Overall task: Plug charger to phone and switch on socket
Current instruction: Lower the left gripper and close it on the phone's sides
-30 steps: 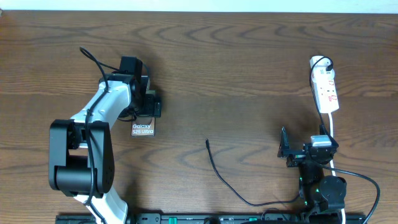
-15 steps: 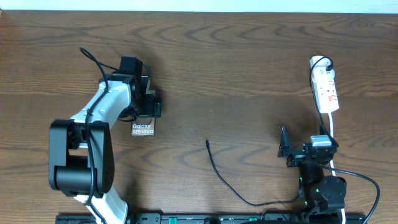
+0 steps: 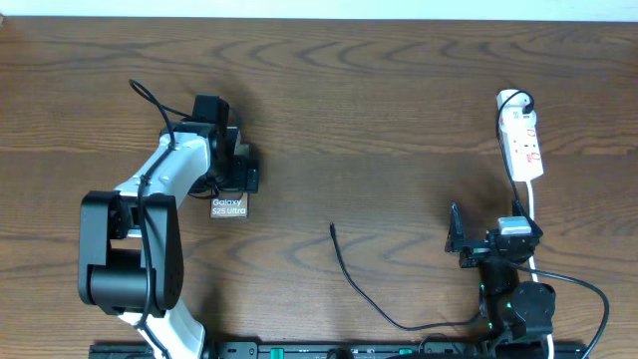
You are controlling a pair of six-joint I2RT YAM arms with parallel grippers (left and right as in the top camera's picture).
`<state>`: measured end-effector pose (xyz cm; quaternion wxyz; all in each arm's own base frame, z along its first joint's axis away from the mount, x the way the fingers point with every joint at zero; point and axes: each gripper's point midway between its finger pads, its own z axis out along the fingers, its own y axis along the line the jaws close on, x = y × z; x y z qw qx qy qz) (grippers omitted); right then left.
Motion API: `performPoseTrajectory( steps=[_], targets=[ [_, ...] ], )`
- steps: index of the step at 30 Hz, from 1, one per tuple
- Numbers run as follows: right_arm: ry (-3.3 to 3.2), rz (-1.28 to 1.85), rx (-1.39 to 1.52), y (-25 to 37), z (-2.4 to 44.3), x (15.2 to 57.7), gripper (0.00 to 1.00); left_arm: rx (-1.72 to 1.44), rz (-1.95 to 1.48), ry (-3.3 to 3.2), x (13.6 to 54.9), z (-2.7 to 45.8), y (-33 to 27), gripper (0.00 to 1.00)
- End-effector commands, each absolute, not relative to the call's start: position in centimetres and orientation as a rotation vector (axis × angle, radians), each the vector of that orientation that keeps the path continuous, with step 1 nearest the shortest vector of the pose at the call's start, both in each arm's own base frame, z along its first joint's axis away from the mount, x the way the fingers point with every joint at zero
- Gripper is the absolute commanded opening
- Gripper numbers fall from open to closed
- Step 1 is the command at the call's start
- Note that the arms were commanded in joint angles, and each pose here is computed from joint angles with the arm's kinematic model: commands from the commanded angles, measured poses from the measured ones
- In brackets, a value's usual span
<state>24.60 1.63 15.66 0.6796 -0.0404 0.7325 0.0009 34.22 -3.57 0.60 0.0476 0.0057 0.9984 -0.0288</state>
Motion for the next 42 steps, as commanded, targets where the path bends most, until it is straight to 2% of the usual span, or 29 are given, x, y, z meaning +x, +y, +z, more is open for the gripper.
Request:
performPoseTrajectory(
  steps=[1, 31, 42],
  targets=[
    [1.65, 0.016, -0.09, 1.8, 15.5, 24.6, 0.99, 0.02, -0.072, 3.057, 34.0, 0.2, -3.3, 0.97],
    [1.65, 0.016, -0.09, 1.8, 15.5, 24.6, 0.99, 0.028, -0.044, 3.049, 34.2, -0.2, -3.1, 0.97],
    [1.65, 0.016, -0.09, 1.8, 15.5, 24.6, 0.99, 0.027, 0.001, 3.101, 33.6, -2.0, -2.6, 0.98]
  ],
)
